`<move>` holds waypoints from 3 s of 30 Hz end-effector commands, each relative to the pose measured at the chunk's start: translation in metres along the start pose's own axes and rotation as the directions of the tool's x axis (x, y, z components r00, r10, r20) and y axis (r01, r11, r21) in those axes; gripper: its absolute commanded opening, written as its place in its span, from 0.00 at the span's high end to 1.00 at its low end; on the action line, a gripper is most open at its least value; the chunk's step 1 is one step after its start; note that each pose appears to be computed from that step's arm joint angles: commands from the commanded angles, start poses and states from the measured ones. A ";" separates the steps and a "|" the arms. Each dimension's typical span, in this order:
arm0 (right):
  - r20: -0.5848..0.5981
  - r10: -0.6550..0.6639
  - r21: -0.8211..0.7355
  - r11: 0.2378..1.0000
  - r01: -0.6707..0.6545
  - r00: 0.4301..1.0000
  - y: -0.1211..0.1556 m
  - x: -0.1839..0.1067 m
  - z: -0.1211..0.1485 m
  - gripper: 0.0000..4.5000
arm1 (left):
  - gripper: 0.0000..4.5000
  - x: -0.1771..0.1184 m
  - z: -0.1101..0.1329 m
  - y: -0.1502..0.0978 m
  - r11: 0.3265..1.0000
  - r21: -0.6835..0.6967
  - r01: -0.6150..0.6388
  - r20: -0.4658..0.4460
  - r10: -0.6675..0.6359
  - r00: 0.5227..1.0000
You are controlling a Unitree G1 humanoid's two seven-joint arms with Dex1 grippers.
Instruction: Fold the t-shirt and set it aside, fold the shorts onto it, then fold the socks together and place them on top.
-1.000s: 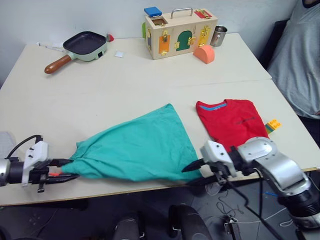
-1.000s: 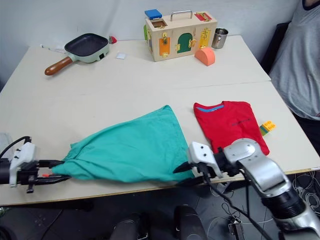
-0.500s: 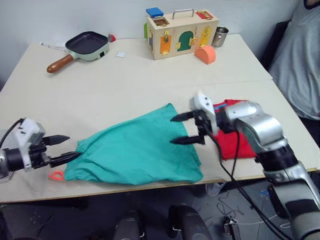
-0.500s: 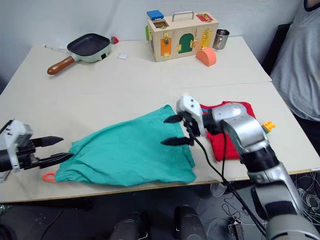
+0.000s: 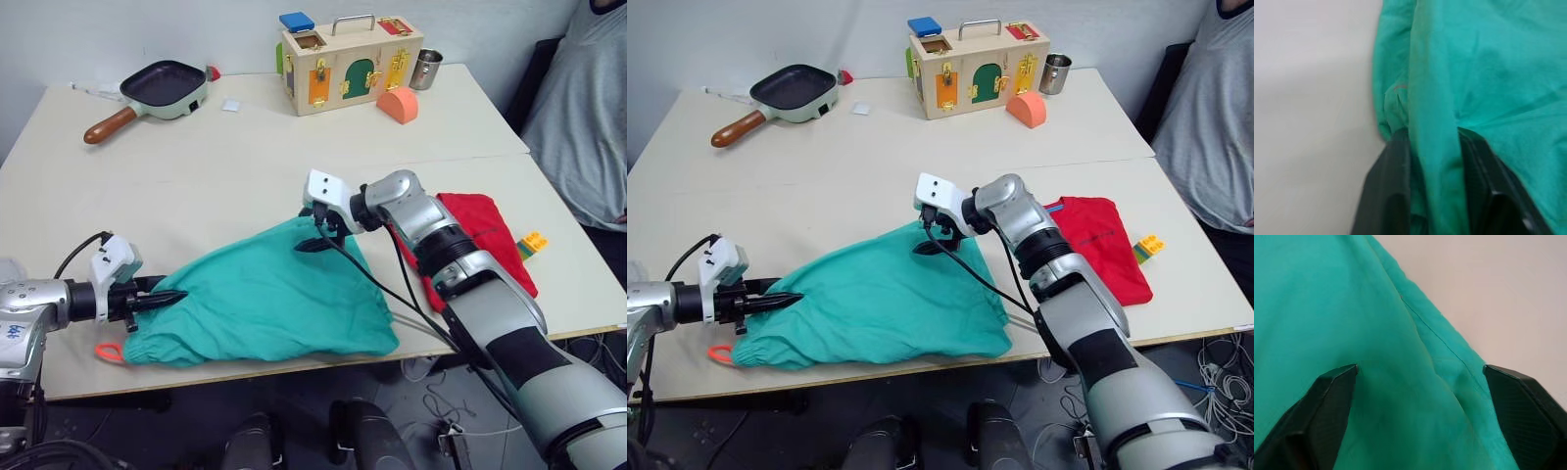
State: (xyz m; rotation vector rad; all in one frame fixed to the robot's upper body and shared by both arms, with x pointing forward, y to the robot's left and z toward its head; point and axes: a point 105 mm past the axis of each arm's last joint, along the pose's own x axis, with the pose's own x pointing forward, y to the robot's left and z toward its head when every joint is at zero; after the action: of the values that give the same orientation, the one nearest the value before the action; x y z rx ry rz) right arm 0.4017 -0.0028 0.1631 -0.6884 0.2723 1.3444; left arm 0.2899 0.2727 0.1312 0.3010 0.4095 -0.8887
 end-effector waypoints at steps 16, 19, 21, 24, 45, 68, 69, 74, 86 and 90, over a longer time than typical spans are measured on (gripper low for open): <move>-0.012 -0.132 -0.169 0.977 0.129 0.991 -0.036 -0.037 0.031 0.99 | 1.00 -0.003 0.057 0.014 0.997 0.050 -0.063 0.263 0.048 0.964; 0.034 -0.246 -0.174 0.953 0.248 0.969 -0.045 -0.027 0.035 0.99 | 1.00 0.009 0.052 0.023 0.994 -0.002 -0.109 0.267 0.106 0.958; 0.040 -0.297 -0.195 0.934 0.299 0.954 -0.048 -0.022 0.034 0.99 | 1.00 0.016 0.050 0.027 0.991 -0.048 -0.122 0.279 0.130 0.951; 0.055 -0.343 -0.206 0.915 0.347 0.938 -0.051 -0.019 0.035 0.99 | 1.00 0.020 0.047 0.033 0.986 -0.072 -0.153 0.277 0.167 0.946; 0.526 -0.307 0.069 0.945 0.320 0.793 -0.029 -0.067 0.067 0.64 | 0.51 -0.015 0.093 -0.006 0.970 0.098 -0.221 0.509 0.142 0.849; 0.077 -0.791 0.391 0.584 0.711 0.608 -0.012 -0.080 -0.099 1.00 | 0.99 0.042 0.001 0.018 0.832 -0.222 -0.509 0.279 0.554 0.784; 0.102 -0.791 0.408 0.587 0.700 0.604 -0.013 -0.083 -0.094 1.00 | 0.99 0.038 0.007 0.018 0.841 -0.223 -0.493 0.317 0.541 0.779; 0.404 -0.626 0.375 0.778 0.503 0.667 0.003 -0.074 -0.019 1.00 | 0.99 -0.002 0.048 -0.002 0.934 -0.167 -0.316 0.469 0.357 0.808; 0.361 -0.236 0.016 0.969 0.247 0.902 0.058 0.020 0.001 1.00 | 0.23 -0.070 -0.013 -0.041 0.690 -0.678 -0.253 0.013 0.356 0.935; 0.342 -0.241 0.032 0.969 0.246 0.908 0.058 0.029 -0.003 1.00 | 0.01 -0.080 -0.019 -0.046 0.562 -0.787 -0.254 -0.014 0.395 0.919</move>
State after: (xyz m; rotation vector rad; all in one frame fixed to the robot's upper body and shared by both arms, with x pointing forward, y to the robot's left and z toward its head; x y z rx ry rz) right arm 0.3530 0.0164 0.1136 -0.4610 -0.0465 1.2023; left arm 0.2108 0.3091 0.1399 -0.4594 0.5453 -0.2836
